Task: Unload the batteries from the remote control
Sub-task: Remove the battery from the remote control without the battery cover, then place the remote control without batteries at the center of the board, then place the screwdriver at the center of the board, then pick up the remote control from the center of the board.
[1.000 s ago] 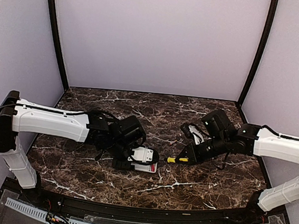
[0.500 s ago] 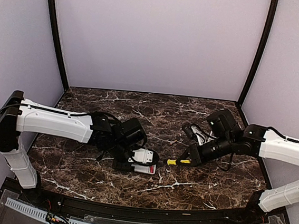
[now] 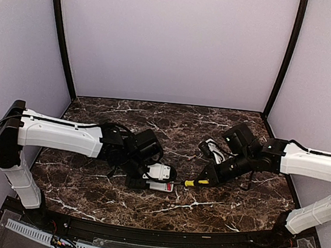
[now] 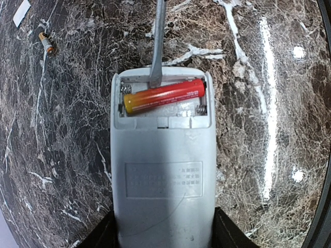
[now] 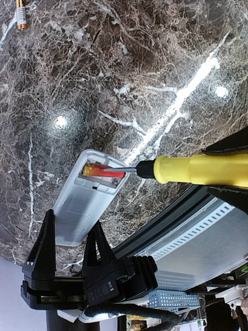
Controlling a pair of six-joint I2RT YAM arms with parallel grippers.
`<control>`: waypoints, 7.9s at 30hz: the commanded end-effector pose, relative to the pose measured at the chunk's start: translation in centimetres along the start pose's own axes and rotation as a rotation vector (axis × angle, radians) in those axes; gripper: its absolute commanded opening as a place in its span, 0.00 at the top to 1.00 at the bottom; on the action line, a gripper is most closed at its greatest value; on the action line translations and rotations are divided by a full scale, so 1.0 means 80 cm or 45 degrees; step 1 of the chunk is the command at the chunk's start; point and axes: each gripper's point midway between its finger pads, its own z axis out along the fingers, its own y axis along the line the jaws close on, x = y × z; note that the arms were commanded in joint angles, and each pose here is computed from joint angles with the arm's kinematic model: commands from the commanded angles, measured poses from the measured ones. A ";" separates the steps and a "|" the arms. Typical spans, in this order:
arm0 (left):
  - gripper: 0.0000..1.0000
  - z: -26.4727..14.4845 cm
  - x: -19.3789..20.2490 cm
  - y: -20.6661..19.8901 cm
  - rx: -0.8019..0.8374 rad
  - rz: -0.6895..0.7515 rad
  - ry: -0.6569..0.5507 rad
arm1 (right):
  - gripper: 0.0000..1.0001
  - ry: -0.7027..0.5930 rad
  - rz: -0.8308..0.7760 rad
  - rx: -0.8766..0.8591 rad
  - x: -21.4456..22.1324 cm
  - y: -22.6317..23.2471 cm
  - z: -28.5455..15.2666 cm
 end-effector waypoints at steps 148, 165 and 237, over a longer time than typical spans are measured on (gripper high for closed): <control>0.10 -0.017 0.088 0.146 -0.122 -1.518 -0.269 | 1.00 -0.453 0.293 0.166 -0.049 -0.112 0.017; 0.10 -0.160 0.140 0.263 -0.340 -1.463 -0.643 | 0.47 -0.375 0.390 0.352 -0.039 -0.151 0.034; 0.10 -0.229 0.191 0.278 -0.519 -1.487 -0.775 | 0.69 -0.463 0.848 1.067 -0.090 -0.318 -0.055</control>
